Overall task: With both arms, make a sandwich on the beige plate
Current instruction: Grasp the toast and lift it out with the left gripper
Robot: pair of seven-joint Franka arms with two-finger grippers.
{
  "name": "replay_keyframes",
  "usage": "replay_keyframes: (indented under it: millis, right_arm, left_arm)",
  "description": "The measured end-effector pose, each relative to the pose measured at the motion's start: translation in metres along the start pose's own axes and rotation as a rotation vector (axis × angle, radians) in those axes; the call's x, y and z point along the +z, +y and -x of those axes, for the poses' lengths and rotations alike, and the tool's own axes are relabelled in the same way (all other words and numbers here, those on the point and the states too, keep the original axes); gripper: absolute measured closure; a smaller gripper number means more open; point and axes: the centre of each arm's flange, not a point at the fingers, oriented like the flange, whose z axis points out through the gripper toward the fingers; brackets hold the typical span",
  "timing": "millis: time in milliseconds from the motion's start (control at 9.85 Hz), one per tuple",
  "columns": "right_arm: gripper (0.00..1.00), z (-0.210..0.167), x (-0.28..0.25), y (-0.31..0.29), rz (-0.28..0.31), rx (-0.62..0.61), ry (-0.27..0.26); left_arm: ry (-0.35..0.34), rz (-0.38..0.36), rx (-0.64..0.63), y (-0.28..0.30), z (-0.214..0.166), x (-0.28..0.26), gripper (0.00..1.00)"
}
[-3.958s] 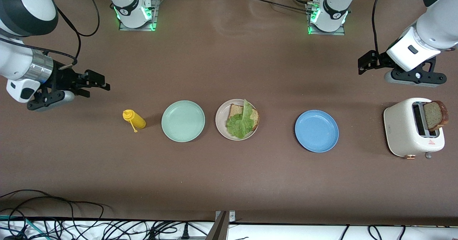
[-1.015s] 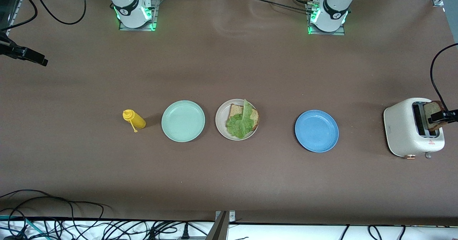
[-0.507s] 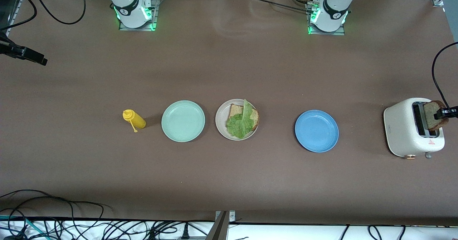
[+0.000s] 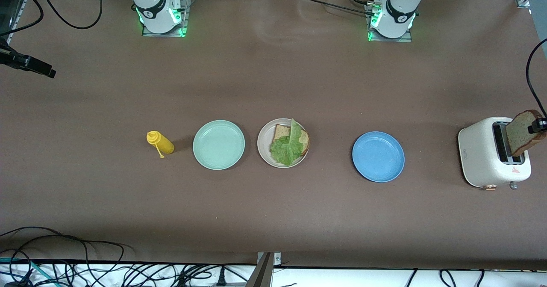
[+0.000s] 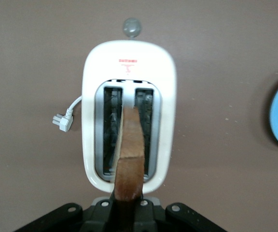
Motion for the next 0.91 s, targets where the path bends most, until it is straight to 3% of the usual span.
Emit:
replay_keyframes:
  millis: [406, 710, 913]
  right_arm:
    - [0.0, 0.0, 0.0, 0.005, -0.005, -0.025, 0.0]
    - [0.0, 0.0, 0.0, 0.005, -0.006, -0.03, 0.0]
    - [0.0, 0.0, 0.0, 0.005, -0.006, -0.031, -0.001]
  left_arm:
    - [-0.04, 0.033, 0.115, 0.101, -0.008, -0.04, 0.91]
    - [-0.103, 0.158, 0.15, 0.195, -0.011, -0.04, 0.91]
    - [-0.14, 0.192, 0.184, 0.268, -0.011, -0.035, 0.91]
